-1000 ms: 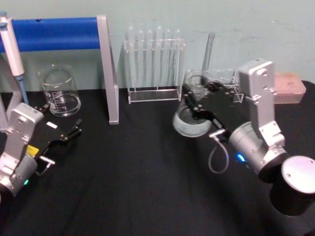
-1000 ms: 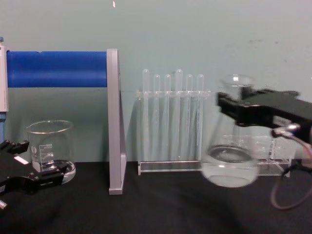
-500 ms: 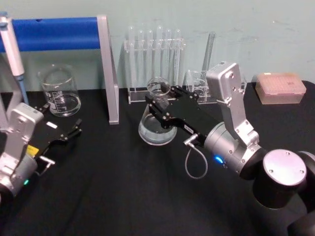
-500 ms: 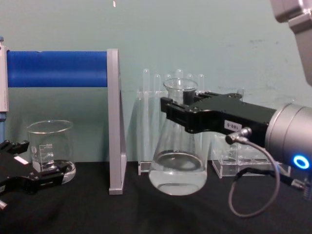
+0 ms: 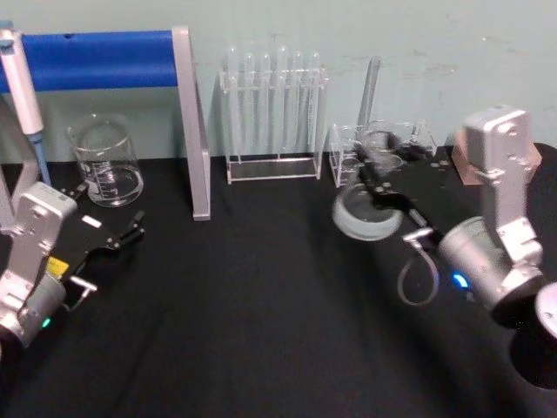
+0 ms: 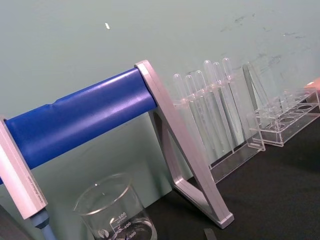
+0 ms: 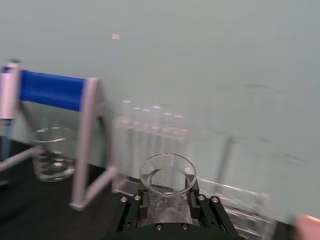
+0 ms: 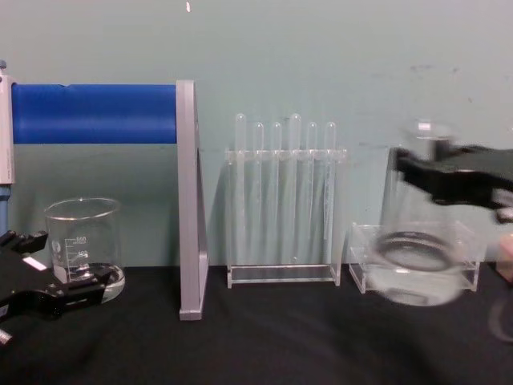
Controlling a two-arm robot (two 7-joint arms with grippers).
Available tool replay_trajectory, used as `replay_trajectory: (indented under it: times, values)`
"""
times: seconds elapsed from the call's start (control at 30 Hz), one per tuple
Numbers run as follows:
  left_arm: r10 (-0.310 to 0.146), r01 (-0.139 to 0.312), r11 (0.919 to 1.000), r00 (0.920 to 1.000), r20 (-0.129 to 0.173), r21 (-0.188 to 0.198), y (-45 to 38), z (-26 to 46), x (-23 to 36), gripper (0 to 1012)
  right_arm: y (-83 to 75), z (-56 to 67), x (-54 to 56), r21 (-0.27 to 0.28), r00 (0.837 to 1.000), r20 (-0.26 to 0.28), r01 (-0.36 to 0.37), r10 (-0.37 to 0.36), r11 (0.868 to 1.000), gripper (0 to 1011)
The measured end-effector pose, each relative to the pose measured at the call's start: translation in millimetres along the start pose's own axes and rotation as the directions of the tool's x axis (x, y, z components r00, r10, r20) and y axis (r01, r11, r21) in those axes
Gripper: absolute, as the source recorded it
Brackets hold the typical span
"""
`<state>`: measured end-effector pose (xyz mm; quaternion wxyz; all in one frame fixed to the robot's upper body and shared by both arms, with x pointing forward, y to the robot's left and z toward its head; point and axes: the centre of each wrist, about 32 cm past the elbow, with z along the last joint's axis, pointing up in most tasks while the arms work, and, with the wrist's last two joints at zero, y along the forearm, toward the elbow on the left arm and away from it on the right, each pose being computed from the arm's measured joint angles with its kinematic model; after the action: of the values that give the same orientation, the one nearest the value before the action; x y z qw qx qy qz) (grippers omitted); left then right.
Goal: Grasp the erlenmeyer flask with one hand, shake it three times, then place it back.
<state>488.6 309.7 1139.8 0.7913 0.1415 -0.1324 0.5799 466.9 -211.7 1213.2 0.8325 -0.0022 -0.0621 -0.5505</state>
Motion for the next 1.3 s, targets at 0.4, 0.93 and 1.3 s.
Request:
replay_trajectory:
  times: [0.4,0.93,1.3]
  values:
    - [0.0,0.0,1.0,1.0,0.0,0.0,0.0,0.0,0.0,1001,-25.7,0.3,17.0,-0.014,0.987,0.012,0.159,-0.159,0.987,449]
    - [0.0,0.0,1.0,1.0,0.0,0.0,0.0,0.0,0.0,1001,14.0,-2.9,-4.3,-0.006,0.994,-0.009,-0.11,0.11,0.994,449]
    - [0.0,0.0,1.0,1.0,0.0,0.0,0.0,0.0,0.0,1001,38.1,-3.5,-29.5,0.009,0.941,-0.027,-0.339,0.339,0.941,449]
